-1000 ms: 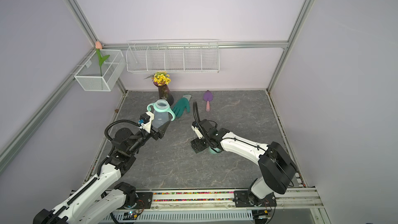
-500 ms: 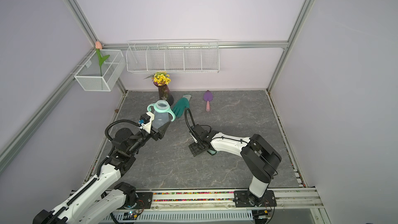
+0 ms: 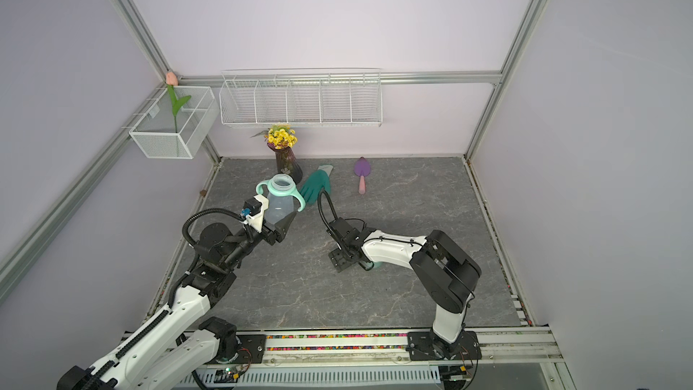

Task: Assemble the baby bottles
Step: Pick up the nipple from the center of the board.

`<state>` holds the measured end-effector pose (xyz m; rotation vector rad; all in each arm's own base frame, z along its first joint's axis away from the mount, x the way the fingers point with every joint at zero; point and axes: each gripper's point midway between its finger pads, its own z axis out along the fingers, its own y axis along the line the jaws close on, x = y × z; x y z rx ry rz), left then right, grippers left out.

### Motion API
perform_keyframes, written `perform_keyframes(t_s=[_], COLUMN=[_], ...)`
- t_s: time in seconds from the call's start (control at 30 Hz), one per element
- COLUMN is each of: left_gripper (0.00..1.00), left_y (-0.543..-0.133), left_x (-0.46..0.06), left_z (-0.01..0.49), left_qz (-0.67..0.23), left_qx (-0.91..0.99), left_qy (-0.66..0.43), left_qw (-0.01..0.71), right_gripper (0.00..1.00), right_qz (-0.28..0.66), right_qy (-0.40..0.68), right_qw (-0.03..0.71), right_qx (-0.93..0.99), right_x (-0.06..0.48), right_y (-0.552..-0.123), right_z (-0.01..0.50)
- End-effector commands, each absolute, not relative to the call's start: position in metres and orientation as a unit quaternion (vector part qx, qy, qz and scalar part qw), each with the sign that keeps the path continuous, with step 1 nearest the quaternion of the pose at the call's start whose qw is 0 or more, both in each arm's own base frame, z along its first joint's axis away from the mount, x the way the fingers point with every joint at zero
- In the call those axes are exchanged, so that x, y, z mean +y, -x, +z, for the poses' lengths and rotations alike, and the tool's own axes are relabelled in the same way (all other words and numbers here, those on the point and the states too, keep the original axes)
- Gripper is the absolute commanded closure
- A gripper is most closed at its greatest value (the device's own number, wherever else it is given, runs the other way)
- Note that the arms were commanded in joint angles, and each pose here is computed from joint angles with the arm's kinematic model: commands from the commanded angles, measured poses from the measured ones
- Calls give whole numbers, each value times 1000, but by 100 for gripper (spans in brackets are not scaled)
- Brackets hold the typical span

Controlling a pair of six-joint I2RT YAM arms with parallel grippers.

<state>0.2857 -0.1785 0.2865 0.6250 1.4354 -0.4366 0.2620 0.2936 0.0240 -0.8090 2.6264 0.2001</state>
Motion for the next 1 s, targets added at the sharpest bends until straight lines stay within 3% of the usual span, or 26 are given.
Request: perform_keyframes(t_s=[0.0,0.17,0.3,0.47,0.97], left_gripper=[100,100,100,100,100], left_y=[-283,-284,-284,-284,-271], left_x=[-177,-177,-176,-176,-187], left_z=[291,292,291,290,289], left_qz=[-194,-193,-192,-191,-221], left_qx=[634,634,635,636,609], left_qy=[-277,-276,-274,-274,-304], left_qw=[695,696,696,696,698], right_gripper=[20,24,38,49,52], right_qz=[58,40,25,23,78], right_qy=[290,298,305,309,302], right_qw=[190,189,190,200,277], right_qx=[936,935,933,930,909], right_x=[295,293,292,293,277], right_y=[-262,-260,-260,-262,-304], right_z=[19,15,15,31,169])
